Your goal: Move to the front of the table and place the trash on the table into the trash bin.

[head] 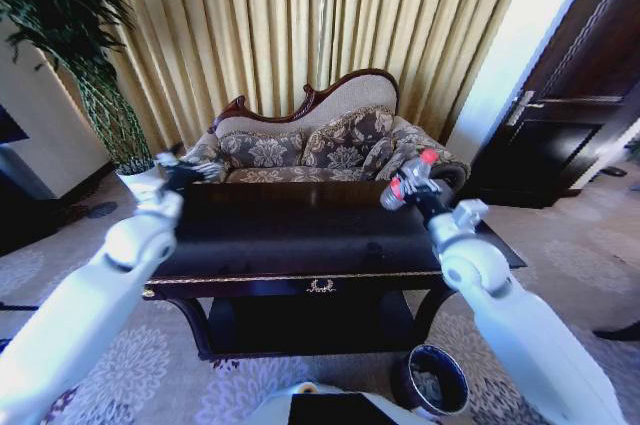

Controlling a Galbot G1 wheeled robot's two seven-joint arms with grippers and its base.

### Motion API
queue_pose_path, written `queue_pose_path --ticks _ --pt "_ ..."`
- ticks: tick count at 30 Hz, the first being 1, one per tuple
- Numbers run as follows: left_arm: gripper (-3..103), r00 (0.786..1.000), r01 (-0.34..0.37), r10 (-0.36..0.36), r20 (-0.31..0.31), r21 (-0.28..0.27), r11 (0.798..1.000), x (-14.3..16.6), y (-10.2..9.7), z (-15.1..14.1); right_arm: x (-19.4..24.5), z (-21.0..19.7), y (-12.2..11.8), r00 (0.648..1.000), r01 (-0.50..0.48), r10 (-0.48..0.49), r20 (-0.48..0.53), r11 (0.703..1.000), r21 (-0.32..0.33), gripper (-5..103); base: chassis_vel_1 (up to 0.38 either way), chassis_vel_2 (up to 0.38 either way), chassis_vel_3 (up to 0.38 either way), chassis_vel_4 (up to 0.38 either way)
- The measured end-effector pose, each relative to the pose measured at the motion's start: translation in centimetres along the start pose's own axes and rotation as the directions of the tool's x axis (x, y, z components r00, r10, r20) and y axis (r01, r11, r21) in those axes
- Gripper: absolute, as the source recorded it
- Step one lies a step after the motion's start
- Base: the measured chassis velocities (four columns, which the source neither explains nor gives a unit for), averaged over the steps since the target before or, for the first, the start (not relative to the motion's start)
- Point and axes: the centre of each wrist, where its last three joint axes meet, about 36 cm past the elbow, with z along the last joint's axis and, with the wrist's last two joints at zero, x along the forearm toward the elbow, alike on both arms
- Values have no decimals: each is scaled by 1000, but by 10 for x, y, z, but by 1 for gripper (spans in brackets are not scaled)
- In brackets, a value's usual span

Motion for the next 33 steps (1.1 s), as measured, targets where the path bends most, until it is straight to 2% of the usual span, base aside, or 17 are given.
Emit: queue_pose_path --ticks 2,8,11,18,25,33 --pt "100 999 37 -37 -17 19 999 15 15 3 12 -3 2 1000 -9 9 6 1000 7 25 0 0 0 0" --pt "100 997 70 -68 -33 68 995 39 25 1 34 -9 10 1000 -7 7 17 1000 3 25 0 0 0 0" --pt "100 997 58 -51 -58 116 992 60 17 -6 46 -11 15 1000 -2 2 13 1000 12 25 0 0 0 0" --pt "100 996 35 -21 -91 152 988 86 1 -8 61 -3 21 1000 10 -9 -30 1000 27 25 0 0 0 0" --pt "100 995 -10 27 -99 170 985 95 -18 -14 59 11 29 998 25 -20 -68 997 68 25 0 0 0 0" --pt "100 993 -31 49 -108 159 987 109 -26 -22 44 12 15 999 -28 34 -39 988 150 25 39 -35 -42 46"
